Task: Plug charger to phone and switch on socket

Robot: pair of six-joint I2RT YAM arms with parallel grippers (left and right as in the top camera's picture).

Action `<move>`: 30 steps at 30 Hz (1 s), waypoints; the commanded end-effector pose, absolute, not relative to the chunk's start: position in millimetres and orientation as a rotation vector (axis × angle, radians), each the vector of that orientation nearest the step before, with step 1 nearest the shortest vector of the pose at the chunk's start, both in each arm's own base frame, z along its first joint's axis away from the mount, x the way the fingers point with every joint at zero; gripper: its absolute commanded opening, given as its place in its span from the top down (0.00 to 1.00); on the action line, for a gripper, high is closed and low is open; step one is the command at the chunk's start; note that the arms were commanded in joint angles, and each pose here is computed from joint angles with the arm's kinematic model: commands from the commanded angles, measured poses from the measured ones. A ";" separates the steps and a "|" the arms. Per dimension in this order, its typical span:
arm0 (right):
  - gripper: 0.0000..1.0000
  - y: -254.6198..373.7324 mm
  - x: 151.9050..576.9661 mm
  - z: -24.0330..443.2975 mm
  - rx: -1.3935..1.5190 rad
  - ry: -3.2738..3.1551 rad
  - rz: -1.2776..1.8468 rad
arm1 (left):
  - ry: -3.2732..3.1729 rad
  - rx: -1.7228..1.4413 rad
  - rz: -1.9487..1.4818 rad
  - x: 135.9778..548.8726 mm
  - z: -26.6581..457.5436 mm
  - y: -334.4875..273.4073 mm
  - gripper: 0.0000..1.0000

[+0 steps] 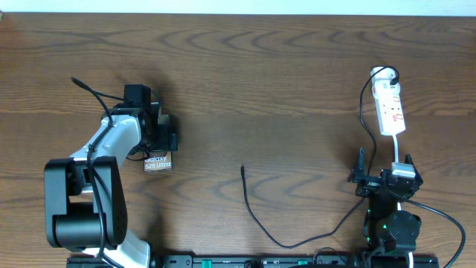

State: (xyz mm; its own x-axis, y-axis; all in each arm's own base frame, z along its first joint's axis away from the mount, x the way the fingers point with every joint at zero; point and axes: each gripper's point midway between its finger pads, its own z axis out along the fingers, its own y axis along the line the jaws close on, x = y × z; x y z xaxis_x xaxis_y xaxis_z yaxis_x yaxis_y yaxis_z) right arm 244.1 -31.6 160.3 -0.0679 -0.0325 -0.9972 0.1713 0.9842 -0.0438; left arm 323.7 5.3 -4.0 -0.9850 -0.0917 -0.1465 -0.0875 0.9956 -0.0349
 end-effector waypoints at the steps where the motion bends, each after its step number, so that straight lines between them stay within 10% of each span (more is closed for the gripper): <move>1: 0.01 -28.5 244.3 159.5 0.092 1.634 -0.166 | 3.068 -0.137 -0.146 305.3 -20.8 -6.2 0.07; 30: 0.01 -28.6 244.3 159.5 0.092 1.634 -0.167 | 3.064 -0.136 -0.147 306.4 -20.7 -6.4 0.18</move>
